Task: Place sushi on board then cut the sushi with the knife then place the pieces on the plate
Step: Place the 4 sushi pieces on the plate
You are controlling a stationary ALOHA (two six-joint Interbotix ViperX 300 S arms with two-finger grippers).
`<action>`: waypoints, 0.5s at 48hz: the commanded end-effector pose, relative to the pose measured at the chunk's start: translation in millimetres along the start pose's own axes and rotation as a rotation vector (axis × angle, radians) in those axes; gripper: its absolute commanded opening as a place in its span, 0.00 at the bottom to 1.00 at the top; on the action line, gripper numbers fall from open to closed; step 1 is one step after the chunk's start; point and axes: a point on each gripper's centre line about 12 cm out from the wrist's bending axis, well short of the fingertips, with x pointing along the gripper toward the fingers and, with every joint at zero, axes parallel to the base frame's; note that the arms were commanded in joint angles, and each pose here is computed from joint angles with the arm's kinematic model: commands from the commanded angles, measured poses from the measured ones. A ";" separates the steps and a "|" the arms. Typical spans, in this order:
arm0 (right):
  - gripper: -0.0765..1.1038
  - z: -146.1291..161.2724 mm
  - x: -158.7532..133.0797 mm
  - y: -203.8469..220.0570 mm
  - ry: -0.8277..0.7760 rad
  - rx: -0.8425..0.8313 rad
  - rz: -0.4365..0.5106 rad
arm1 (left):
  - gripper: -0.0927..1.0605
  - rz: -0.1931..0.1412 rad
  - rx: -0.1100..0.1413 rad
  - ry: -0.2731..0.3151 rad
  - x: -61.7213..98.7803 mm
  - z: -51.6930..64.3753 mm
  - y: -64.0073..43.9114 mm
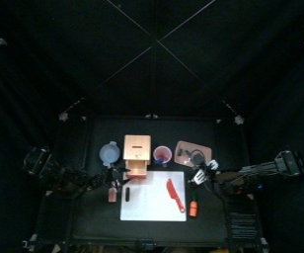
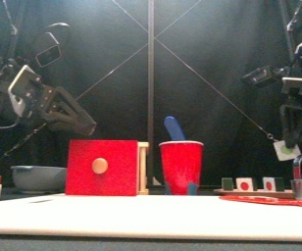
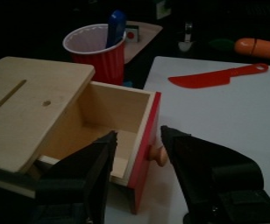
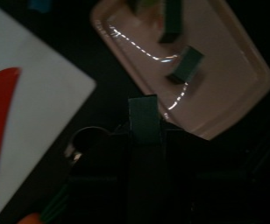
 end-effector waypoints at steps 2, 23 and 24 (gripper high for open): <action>0.58 6.0 4.9 -26.4 -0.024 0.115 -0.033 | 0.80 -0.006 -0.006 0.002 1.9 2.2 -2.0; 0.59 12.3 49.2 -84.6 -0.042 0.463 -0.091 | 0.80 -0.017 0.009 0.020 7.5 -1.4 -8.0; 0.59 13.5 50.1 -86.6 -0.053 0.471 -0.086 | 0.80 -0.018 0.009 0.016 7.8 0.0 -8.6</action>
